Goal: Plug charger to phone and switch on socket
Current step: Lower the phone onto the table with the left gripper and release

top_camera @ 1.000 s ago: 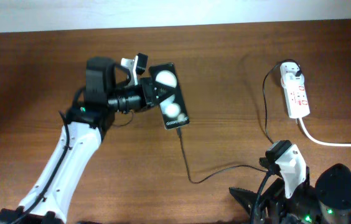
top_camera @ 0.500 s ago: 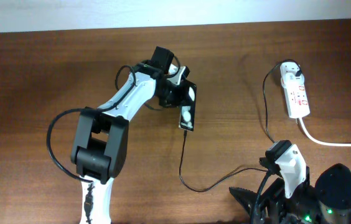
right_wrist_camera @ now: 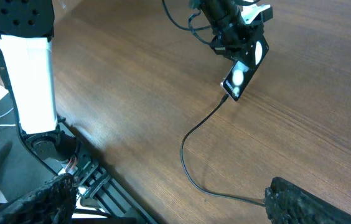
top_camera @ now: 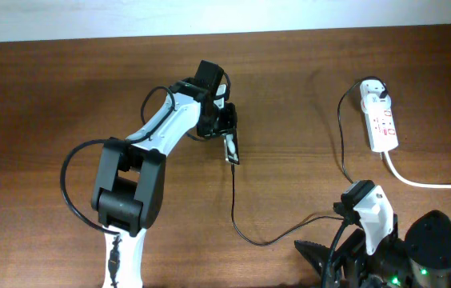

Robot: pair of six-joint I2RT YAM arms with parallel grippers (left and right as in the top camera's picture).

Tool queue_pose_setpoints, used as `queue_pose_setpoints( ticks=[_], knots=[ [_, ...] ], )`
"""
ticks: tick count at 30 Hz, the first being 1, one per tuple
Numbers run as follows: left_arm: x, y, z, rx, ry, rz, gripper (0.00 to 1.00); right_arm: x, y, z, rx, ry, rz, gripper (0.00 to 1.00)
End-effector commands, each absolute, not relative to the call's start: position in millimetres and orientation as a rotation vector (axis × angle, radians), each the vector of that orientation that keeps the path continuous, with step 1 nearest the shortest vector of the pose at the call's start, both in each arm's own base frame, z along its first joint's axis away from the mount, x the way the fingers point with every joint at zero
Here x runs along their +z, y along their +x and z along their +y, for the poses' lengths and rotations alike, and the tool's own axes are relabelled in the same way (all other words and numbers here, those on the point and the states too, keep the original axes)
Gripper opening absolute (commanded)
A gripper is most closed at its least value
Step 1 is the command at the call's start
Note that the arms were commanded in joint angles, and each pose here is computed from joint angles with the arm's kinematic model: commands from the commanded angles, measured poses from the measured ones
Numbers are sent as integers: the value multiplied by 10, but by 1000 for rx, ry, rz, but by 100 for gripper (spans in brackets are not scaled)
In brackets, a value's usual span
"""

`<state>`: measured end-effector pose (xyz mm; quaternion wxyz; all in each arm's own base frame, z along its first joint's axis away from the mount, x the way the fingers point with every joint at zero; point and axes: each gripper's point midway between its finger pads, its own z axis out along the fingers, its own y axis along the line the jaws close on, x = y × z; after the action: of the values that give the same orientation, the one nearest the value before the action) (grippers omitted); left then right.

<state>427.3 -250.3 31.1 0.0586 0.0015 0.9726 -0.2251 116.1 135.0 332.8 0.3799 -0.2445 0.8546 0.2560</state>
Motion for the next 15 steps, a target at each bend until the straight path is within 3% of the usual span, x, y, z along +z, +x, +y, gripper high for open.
queue_pose_setpoints(
  ticks=[1,4,6,12,15],
  knots=[
    [340,4235,-2543,-698,28,2948,3,3339,1175,1334,644,-617,2175,99],
    [403,4147,-2669,-818,235,2920,4,3340,1175,1335,644,-617,2175,99],
    [399,4148,-2668,-817,235,2920,9,3339,1175,1334,644,-617,2175,99],
    [21,4124,-2615,-761,210,2991,10,3339,1175,1334,644,-617,2175,99],
    [10,4119,-2602,-759,206,2997,30,3339,1175,1334,644,-617,2175,99]
  ],
)
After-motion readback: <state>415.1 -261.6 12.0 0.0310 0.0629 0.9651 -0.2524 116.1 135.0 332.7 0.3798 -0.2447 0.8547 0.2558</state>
